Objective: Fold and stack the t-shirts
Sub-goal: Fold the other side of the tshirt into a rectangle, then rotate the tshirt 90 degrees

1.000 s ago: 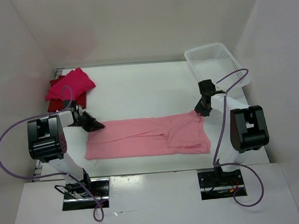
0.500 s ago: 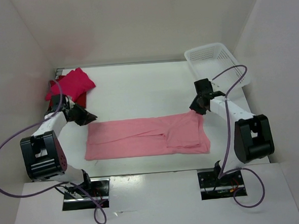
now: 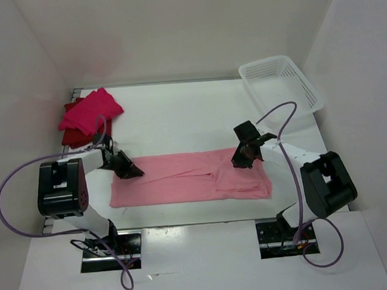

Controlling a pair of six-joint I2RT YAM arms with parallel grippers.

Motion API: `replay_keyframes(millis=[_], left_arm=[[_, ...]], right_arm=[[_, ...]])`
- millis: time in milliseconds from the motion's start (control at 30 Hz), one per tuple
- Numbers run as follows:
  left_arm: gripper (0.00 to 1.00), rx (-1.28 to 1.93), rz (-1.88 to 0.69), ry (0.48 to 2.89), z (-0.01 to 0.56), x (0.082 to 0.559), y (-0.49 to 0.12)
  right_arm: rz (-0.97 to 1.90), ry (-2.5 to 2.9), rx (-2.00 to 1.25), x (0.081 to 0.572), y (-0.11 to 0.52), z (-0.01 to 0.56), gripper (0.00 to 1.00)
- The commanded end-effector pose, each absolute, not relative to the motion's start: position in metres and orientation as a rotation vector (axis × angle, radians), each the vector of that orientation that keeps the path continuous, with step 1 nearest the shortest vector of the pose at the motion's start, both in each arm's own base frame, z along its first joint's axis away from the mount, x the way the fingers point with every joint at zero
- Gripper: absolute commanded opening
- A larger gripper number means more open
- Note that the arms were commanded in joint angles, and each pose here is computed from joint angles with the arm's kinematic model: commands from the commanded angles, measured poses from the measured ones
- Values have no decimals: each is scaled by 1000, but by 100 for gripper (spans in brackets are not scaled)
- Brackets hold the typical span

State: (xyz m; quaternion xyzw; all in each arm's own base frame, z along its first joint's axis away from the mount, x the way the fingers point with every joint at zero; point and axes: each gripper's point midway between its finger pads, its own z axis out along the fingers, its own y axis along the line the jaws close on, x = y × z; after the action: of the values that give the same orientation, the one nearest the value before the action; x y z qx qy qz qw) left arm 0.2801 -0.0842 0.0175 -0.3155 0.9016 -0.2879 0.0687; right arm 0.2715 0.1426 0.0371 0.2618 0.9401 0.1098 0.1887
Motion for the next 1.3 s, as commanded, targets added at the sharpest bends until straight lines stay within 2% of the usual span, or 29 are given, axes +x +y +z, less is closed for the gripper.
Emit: replay_keyframes(millis=[0, 100, 200, 367, 400, 467, 500, 533, 567, 600, 633, 667, 700, 800, 867, 900, 933, 967, 1000, 1033, 1067, 1100, 1133, 1167, 1200, 1267], left_arm=[[18, -967, -855, 2640, 28, 291, -66], [20, -1045, -823, 2568, 36, 293, -43], [27, -966, -865, 2483, 63, 306, -40], [36, -732, -875, 2416, 115, 326, -59], [37, -710, -879, 2413, 118, 325, -63], [37, -668, -892, 2424, 123, 321, -74], [37, -667, -892, 2424, 122, 317, -74], [37, -671, -896, 2449, 117, 312, -78], [37, -674, -908, 2458, 119, 307, -80], [37, -662, -904, 2458, 121, 305, -80], [38, -658, -900, 2476, 118, 299, -80], [38, -654, -900, 2469, 120, 296, -80], [40, -654, -900, 2471, 121, 294, -80], [41, -646, -933, 2476, 121, 286, -87], [41, -645, -957, 2480, 120, 284, -93], [41, -639, -966, 2488, 120, 283, -97], [41, -622, -970, 2485, 121, 284, -100], [38, -616, -970, 2477, 124, 286, -100], [36, -611, -970, 2471, 125, 290, -99], [29, -602, -952, 2471, 124, 291, -98], [25, -601, -952, 2470, 125, 294, -97], [22, -595, -948, 2479, 122, 294, -97], [19, -589, -948, 2470, 126, 297, -97], [14, -595, -948, 2479, 123, 297, -97], [13, -587, -945, 2487, 120, 297, -97], [11, -552, -943, 2481, 125, 302, -99]], right_arm=[[288, 2664, 791, 270, 142, 21, 1], [298, 2707, 781, 271, 151, 6, 2], [340, 2726, 747, 283, 169, 1, 2], [346, 2725, 675, 346, 198, -9, 2], [398, 2667, 623, 381, 214, 12, 2], [350, 2696, 594, 411, 225, -11, 2], [399, 2617, 541, 457, 243, 24, 2], [408, 2601, 516, 477, 252, 29, 2], [362, 2648, 521, 492, 253, -4, 3], [486, 2514, 475, 540, 278, 52, 3], [433, 2603, 447, 539, 279, 18, 3], [554, 2432, 396, 577, 298, 88, 5], [586, 2395, 369, 585, 303, 104, 6], [765, 2300, 323, 596, 308, 152, 13], [724, 2255, 291, 584, 295, 200, 13], [677, 2223, 274, 579, 290, 218, 17], [626, 2258, 239, 571, 283, 210, 20], [640, 2184, 217, 554, 273, 262, 22], [629, 2173, 211, 543, 267, 272, 24], [600, 2239, 219, 531, 261, 231, 24], [636, 2156, 209, 508, 251, 273, 24], [610, 2163, 233, 499, 237, 263, 14], [551, 2265, 278, 483, 221, 210, 7], [539, 2278, 291, 472, 211, 204, 1], [518, 2379, 293, 450, 207, 161, 0], [475, 2426, 320, 442, 195, 132, 0]])
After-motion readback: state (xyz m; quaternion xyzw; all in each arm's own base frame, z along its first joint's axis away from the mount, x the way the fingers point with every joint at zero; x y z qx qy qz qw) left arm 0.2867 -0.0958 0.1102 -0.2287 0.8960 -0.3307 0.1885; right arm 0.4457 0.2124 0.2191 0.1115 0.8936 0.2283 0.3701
